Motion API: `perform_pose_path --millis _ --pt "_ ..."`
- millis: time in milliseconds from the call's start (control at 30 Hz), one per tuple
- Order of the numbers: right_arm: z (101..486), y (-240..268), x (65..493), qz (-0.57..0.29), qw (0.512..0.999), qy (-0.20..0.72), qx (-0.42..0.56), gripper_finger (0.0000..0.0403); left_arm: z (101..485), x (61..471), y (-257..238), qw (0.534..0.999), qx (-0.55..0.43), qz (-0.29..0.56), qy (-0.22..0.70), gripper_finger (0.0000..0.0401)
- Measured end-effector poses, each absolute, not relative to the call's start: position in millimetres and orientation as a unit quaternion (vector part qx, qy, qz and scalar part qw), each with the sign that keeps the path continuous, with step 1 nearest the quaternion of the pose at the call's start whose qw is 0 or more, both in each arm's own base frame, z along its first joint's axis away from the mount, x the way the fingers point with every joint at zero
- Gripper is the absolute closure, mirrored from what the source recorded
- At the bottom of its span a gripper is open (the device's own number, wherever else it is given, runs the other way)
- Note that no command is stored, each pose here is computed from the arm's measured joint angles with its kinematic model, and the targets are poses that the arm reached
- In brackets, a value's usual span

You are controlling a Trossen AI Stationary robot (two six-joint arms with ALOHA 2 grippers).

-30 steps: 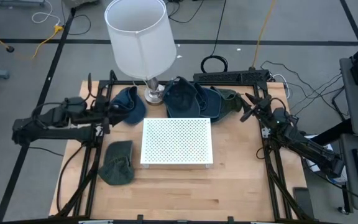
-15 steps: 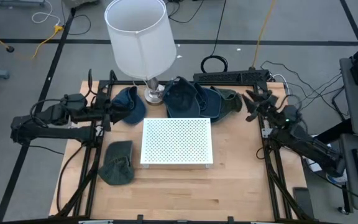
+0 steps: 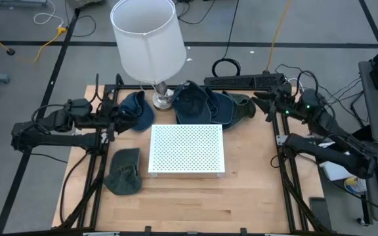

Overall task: Pick & Place hat
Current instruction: Put the bottom left black cap on the left side of the shelf

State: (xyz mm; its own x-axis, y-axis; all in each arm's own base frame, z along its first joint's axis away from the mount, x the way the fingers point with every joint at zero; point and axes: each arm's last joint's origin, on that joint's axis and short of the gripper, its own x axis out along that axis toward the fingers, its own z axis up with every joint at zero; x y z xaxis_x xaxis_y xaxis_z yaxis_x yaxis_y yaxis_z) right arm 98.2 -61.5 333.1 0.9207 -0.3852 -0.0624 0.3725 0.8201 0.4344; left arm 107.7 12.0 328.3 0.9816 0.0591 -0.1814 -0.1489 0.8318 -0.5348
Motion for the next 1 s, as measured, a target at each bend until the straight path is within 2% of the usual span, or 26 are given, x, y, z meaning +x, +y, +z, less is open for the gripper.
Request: perform_pose_path --millis 267,433,600,767,900,1000 --pt "374 -69 115 -0.126 0.960 -0.013 0.252 0.0243 342 102 11 0.942 -0.316 0.058 0.098 0.0249" --pt "398 -73 125 -0.090 0.967 -0.015 0.236 0.0243 365 99 11 0.913 -0.376 0.094 0.131 0.0249" --pt "418 -79 136 -0.060 0.974 -0.026 0.217 0.0243 391 99 12 0.863 -0.450 0.143 0.177 0.0250" --pt "432 -85 149 0.010 0.978 -0.071 0.194 0.0243 414 105 13 0.812 -0.498 0.192 0.235 0.0250" --pt "438 -87 156 0.060 0.979 -0.094 0.172 0.0243 425 109 13 0.758 -0.536 0.241 0.282 0.0250" --pt "438 -90 159 0.060 0.979 -0.098 0.170 0.0243 427 112 11 0.710 -0.561 0.271 0.330 0.0249"
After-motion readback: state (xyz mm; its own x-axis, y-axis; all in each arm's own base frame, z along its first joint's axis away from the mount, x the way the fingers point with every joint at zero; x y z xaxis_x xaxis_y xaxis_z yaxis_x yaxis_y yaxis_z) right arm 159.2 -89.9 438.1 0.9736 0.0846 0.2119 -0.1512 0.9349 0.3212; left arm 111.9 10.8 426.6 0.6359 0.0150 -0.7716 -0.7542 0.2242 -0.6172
